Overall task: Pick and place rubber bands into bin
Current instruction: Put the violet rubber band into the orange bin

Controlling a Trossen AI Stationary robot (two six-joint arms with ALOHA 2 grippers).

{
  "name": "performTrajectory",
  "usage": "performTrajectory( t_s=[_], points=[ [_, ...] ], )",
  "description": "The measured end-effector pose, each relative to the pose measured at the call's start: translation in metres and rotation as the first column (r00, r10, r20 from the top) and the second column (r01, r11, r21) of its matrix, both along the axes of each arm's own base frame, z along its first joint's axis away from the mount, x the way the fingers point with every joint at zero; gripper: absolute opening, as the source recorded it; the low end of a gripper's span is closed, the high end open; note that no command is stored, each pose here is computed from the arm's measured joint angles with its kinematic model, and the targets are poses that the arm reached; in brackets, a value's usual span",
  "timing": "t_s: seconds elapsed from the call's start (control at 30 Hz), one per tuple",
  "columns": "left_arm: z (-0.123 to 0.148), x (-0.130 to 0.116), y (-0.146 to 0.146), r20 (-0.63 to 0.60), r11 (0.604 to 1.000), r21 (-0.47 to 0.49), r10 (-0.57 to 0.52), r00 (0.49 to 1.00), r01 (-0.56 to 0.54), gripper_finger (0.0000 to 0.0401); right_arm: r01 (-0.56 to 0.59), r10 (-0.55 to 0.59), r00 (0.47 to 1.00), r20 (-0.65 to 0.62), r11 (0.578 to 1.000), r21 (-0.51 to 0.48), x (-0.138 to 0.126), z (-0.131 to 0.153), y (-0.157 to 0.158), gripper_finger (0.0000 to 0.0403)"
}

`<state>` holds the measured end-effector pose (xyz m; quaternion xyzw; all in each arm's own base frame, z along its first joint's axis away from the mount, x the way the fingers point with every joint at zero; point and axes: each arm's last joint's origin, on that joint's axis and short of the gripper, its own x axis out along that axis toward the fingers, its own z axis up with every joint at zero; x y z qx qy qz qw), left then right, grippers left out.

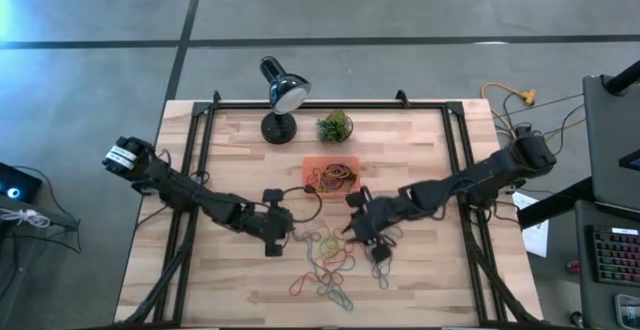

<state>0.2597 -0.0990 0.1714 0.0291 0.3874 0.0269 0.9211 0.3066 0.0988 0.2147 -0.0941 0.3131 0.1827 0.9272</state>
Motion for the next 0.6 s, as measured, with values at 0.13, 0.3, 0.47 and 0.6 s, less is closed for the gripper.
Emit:
performTrajectory(
  t_s=[0.13,0.3,0.47,0.6],
  points=[
    [-0.001,0.0,-0.001,-0.028,0.997,-0.052,-0.066,0.997,0.065,0.0068,-0.018,0.018,1.0,-0.005,1.0,0.006,-0.005,0.0,0.014,0.0095],
    [-0.011,0.005,-0.003,-0.043,0.993,-0.026,-0.116,0.992,0.115,0.0068,-0.051,0.051,0.999,0.002,0.999,0.014,-0.009,0.0,0.026,0.0086],
    [-0.025,0.013,-0.003,-0.08,0.992,-0.004,-0.127,0.989,0.127,0.0068,-0.068,0.068,0.998,0.011,0.997,0.028,-0.012,0.001,0.034,0.0077],
    [-0.033,0.016,-0.003,-0.087,0.992,-0.004,-0.125,0.988,0.125,0.0068,-0.074,0.074,0.997,0.003,0.997,0.037,-0.014,0.0,0.037,0.0071]
  ],
)
